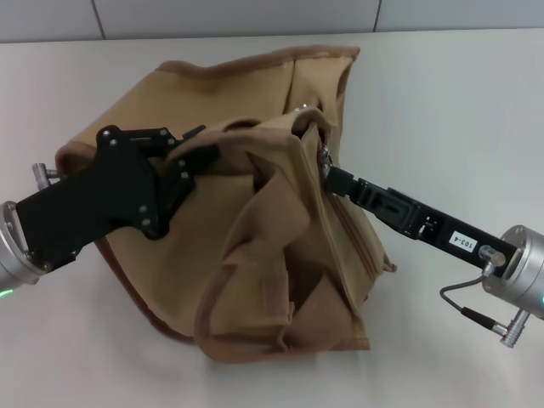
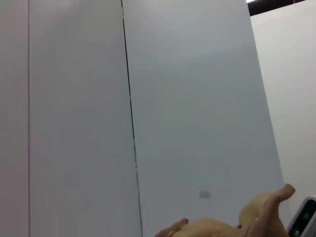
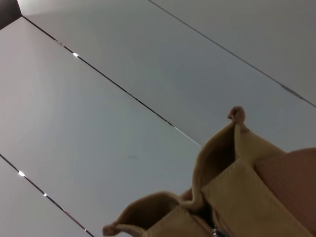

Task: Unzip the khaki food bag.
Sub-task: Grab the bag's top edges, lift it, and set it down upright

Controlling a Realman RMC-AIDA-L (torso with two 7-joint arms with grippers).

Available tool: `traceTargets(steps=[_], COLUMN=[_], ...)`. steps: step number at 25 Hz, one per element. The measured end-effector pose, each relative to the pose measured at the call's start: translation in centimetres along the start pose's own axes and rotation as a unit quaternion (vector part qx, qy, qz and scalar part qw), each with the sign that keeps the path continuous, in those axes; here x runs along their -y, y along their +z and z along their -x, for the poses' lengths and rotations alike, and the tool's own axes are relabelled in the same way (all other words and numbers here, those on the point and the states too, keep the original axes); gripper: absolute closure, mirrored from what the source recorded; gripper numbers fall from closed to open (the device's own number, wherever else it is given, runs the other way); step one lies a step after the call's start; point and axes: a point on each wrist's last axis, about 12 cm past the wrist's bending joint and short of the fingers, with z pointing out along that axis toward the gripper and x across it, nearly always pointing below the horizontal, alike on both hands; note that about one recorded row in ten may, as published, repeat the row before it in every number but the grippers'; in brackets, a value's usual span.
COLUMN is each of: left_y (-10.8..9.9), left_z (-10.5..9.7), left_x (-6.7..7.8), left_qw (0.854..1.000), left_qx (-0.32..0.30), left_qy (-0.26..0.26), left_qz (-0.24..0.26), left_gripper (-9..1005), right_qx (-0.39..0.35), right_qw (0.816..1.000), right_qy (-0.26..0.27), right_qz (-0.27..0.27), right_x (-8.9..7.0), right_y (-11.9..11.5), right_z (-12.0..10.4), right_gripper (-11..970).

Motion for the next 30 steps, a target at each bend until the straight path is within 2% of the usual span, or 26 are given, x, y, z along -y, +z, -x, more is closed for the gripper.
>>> traceTargets(steps=[11, 17, 30], left_y=[-0.9, -1.8, -3.3], left_z=[0.2, 0.3, 0.1], left_x=[-0.1, -0.3, -0.4], left_qw=[0.999, 0.994, 0.980], left_qx=[0.022, 0.046, 0.068], left_qy=[-0.003, -0.005, -0.016], left_qz=[0.046, 0.102, 0.186], left_gripper=[939, 939, 939], right_qx=[0.001, 0.003, 0.013], right_qw=[1.000, 1.000, 1.000], right_qy=[-0.004, -0.004, -0.010], right_qz=[-0.004, -0.009, -0.026], right_x=[0.1, 0.1, 0.1], right_y=[-0.3, -0.7, -2.0], right_z=[0.1, 0.0, -0.1], right_gripper=[952, 952, 953])
